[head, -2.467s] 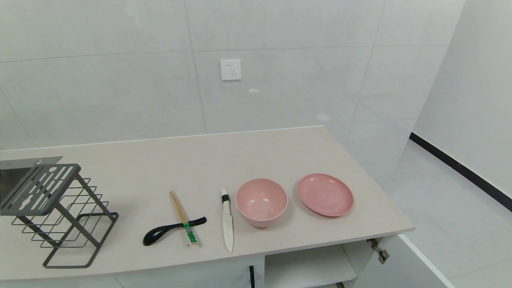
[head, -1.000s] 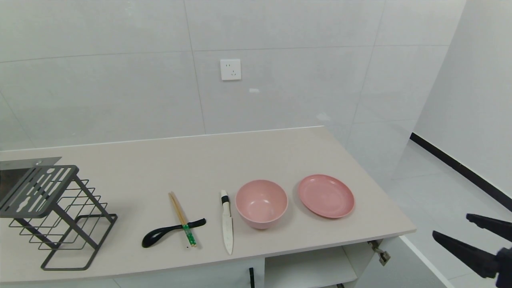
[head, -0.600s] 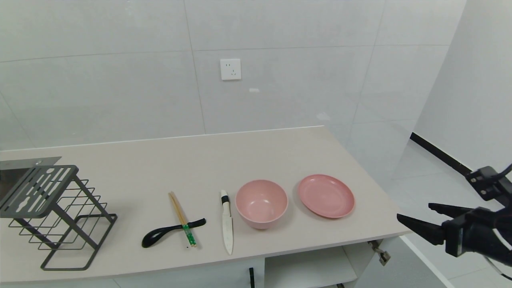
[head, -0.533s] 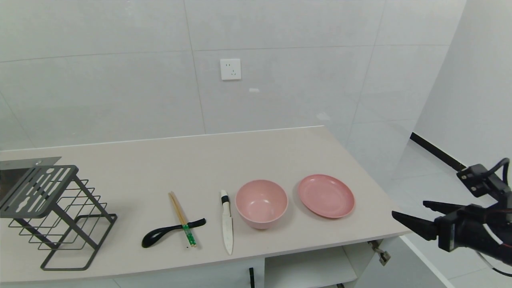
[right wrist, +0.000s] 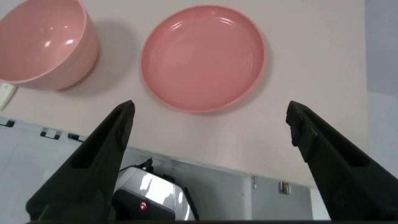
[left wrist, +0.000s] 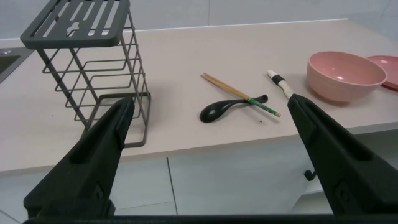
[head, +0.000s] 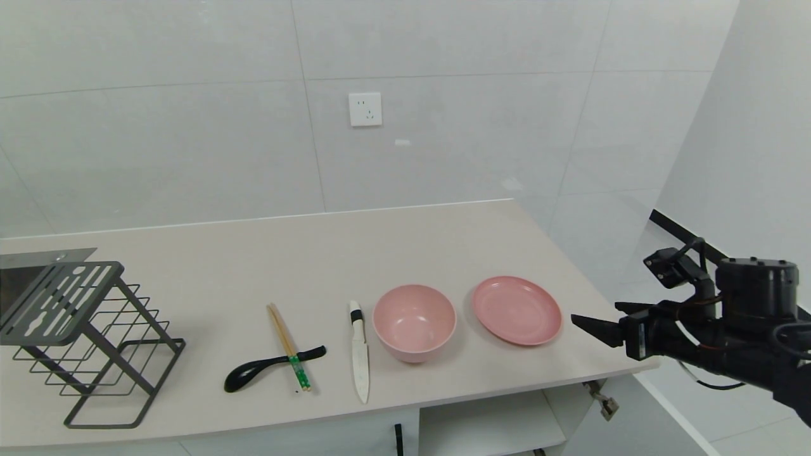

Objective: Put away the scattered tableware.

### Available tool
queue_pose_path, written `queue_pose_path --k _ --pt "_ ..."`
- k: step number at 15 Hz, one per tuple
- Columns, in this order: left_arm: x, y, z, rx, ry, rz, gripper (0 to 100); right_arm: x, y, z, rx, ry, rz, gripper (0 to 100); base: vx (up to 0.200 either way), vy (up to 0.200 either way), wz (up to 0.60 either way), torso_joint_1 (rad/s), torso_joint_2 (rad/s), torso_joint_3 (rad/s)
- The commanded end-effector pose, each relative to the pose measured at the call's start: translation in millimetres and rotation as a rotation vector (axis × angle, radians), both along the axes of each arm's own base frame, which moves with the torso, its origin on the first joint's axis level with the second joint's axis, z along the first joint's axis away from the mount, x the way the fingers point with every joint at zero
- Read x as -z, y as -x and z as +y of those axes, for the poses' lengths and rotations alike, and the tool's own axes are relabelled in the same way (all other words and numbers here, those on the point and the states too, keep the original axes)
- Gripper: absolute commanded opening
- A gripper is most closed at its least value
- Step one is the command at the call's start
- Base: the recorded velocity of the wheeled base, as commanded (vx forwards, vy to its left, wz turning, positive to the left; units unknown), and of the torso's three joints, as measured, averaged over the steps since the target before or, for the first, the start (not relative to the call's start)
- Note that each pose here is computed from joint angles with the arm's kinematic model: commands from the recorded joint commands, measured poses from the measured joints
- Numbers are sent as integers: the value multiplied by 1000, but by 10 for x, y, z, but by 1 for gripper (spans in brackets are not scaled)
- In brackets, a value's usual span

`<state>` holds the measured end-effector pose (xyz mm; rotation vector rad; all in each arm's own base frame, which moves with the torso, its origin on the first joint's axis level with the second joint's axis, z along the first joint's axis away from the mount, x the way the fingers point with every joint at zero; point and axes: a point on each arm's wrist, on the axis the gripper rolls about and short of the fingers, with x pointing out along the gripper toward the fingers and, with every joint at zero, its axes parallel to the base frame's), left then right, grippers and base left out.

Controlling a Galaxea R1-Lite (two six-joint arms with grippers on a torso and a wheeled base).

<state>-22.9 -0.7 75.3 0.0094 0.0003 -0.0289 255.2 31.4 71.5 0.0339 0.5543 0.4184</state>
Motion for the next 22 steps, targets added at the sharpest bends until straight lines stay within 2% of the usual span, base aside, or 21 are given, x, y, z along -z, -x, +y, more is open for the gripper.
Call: queue_pose_path --k 1,8,14,17,22 --pt "0 -1 0 0 -1 1 100 194 -231 54 -6 -2 50 100 0 0 0 0 0 0" --pt "0 -1 0 0 -1 1 100 415 -566 93 -2 3 71 100 0 0 0 0 0 0" --pt "0 -1 0 0 -1 1 100 626 -718 243 30 61 96 100 0 0 0 0 0 0" --pt "0 -1 0 -1 -1 1 100 647 -865 211 59 48 78 100 0 0 0 0 0 0" --pt "0 -1 0 0 -1 1 100 884 -1077 217 77 34 101 100 0 0 0 0 0 0"
